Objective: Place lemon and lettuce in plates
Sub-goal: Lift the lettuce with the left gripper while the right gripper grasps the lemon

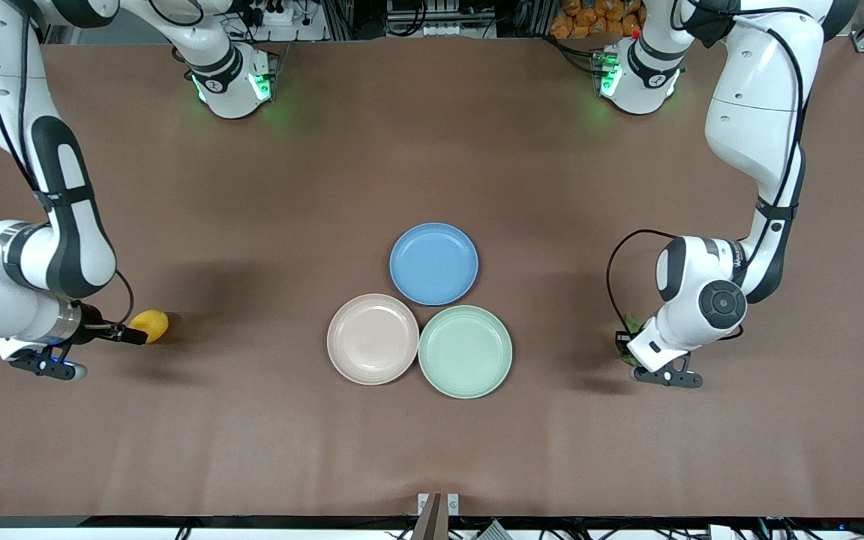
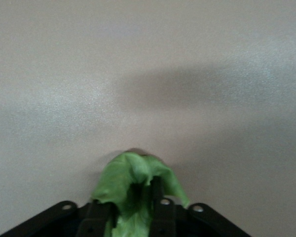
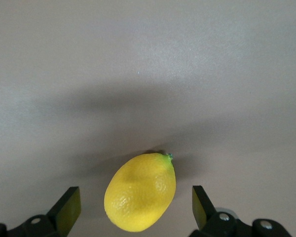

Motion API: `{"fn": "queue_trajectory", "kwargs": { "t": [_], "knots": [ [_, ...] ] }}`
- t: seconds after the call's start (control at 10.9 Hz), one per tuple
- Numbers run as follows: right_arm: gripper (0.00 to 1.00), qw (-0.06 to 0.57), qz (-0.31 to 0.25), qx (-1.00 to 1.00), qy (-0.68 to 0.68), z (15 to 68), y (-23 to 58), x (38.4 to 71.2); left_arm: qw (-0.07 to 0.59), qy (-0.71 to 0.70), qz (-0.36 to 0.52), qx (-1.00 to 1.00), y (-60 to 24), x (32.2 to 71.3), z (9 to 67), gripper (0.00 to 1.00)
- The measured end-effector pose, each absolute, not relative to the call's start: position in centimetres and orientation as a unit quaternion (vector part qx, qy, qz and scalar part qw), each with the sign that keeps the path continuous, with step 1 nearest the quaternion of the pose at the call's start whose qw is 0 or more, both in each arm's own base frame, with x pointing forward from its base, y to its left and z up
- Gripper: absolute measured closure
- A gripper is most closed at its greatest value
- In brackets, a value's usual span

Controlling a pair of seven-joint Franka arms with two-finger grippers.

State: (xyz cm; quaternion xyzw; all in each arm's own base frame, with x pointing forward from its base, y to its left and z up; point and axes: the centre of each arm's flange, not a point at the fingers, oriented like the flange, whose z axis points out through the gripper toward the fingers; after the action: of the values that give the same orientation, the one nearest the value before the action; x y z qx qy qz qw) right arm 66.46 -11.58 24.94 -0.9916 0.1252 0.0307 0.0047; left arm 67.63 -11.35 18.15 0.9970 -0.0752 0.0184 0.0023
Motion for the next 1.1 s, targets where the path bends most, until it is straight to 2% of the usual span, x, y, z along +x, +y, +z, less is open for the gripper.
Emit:
{"fn": "queue_trajectory", "kwargs": {
  "t": [0.09,0.37,0.64,1.1],
  "knots": [
    [0.0,0.004,0.027,-0.992,0.126,24.5,-11.6,66.3,0.003,-0.076,0.019,0.997,-11.4,67.6,18.2,0.85],
    [0.0,0.0,0.003,-0.992,0.127,22.9,-11.6,65.6,0.002,-0.075,0.021,0.997,-11.3,67.8,18.3,0.96],
    [0.0,-0.001,-0.003,-0.992,0.128,21.7,-11.6,64.9,0.005,-0.08,0.038,0.996,-12.2,68.3,20.2,0.96],
    [0.0,-0.004,-0.026,-0.992,0.127,19.8,-11.2,63.8,0.014,-0.091,0.071,0.993,-14.1,68.7,27.5,0.96]
  ]
}}
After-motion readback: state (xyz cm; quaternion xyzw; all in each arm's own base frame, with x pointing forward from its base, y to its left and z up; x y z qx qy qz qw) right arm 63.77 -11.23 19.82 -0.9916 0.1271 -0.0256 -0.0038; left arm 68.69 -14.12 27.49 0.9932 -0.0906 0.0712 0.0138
